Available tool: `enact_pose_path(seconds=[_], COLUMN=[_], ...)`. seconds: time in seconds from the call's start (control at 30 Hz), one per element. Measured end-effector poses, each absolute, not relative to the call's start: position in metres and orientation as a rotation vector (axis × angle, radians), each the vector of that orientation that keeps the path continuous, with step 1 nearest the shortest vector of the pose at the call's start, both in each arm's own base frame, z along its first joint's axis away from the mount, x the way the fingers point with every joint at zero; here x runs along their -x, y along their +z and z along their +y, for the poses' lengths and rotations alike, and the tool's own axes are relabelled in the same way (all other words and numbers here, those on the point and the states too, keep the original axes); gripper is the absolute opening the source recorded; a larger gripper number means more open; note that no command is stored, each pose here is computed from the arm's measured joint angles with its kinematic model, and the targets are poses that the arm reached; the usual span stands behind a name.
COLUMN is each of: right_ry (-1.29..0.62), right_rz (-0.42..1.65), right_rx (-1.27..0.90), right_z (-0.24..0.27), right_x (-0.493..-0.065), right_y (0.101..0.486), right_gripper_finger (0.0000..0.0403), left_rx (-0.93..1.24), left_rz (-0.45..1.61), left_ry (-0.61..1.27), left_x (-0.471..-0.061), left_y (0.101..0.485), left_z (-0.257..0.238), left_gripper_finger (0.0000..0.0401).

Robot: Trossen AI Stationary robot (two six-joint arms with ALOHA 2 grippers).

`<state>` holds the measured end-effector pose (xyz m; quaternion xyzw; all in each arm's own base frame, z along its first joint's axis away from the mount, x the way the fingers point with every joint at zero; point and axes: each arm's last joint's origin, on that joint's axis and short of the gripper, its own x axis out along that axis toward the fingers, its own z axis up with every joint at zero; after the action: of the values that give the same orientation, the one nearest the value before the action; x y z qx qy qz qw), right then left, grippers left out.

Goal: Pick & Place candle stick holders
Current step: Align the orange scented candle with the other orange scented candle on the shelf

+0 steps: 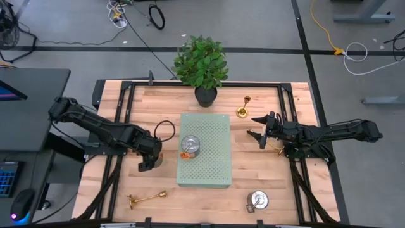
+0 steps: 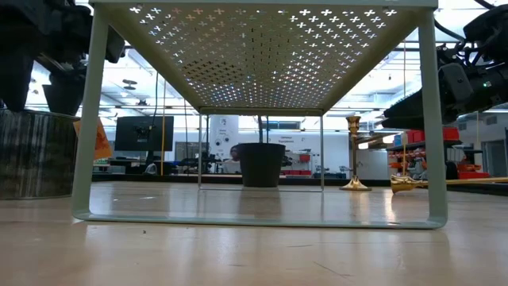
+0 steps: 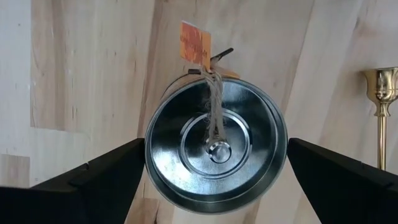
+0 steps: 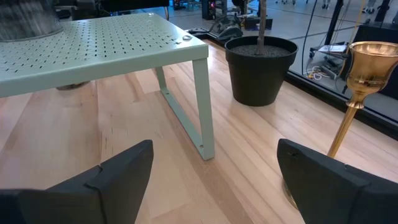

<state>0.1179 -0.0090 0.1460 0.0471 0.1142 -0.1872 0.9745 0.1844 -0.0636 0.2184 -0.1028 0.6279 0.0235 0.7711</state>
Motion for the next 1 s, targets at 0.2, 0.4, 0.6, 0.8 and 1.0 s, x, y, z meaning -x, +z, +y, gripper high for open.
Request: enact_pose_path(seconds=[0.2, 0.4, 0.6, 0.8, 1.0], right_ry=[-0.378, -0.378, -0.378, -0.377, -0.377], right_rz=[0.230, 0.230, 0.229, 0.224, 0.224], right_rx=[-0.095, -0.095, -0.095, -0.096, -0.096], right_z=[-0.009, -0.009, -0.009, -0.009, -0.009], right_x=[-0.118, -0.118, -0.118, -0.118, -0.118], right_y=[0.146, 0.146, 0.146, 0.147, 0.147], right_gripper_finger=[0.0348, 0.0348, 0.0348, 0.0348, 0.0348], left_rx=[0.225, 0.218, 0.203, 0.210, 0.230], left_rz=[1.356, 1.377, 1.394, 1.413, 1.376], left_ry=[0.049, 0.059, 0.076, 0.070, 0.043], left_x=[-0.185, -0.187, -0.192, -0.188, -0.191], left_y=[0.218, 0.214, 0.208, 0.191, 0.194], left_z=[-0.064, -0.065, -0.066, -0.065, -0.066], left_gripper_finger=[0.0400, 0.0400, 0.0400, 0.0400, 0.0399])
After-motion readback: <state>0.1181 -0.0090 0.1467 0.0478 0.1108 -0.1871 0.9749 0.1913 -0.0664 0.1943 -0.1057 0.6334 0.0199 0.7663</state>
